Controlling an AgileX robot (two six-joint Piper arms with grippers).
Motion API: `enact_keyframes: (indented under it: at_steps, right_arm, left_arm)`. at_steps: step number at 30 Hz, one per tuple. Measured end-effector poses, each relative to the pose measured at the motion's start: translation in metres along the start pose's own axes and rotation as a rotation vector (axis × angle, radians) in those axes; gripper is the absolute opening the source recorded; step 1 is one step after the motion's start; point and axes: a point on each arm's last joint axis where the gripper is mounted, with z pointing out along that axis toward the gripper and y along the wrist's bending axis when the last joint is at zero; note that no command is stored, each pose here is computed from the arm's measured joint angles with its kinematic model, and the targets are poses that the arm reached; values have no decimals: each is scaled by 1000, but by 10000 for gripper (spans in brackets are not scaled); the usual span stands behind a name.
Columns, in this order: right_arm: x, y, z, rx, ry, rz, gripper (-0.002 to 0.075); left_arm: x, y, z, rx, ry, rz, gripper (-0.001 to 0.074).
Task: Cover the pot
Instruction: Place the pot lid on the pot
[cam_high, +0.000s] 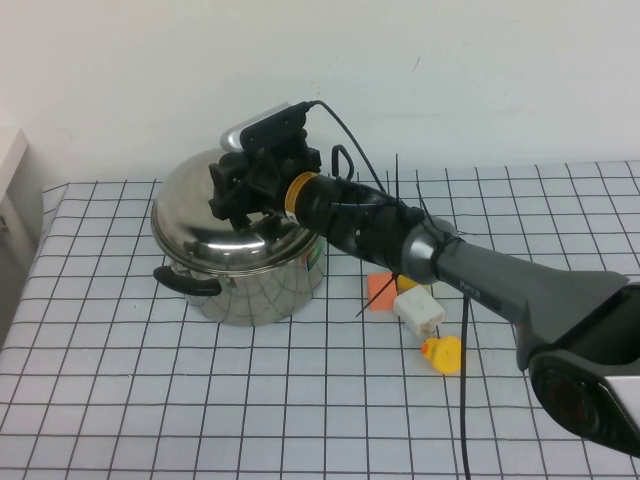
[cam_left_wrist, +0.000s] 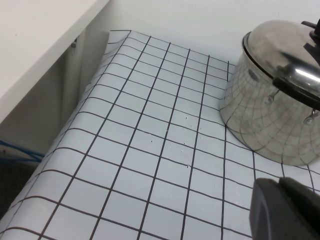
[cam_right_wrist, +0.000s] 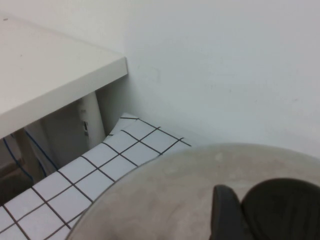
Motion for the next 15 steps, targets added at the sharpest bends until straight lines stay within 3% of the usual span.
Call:
enact_keyframes:
  at_steps: [15]
  right_arm:
    - [2, 0, 0, 10, 20, -32, 348]
  left_arm:
    - [0, 0, 0, 0, 0, 2, -3]
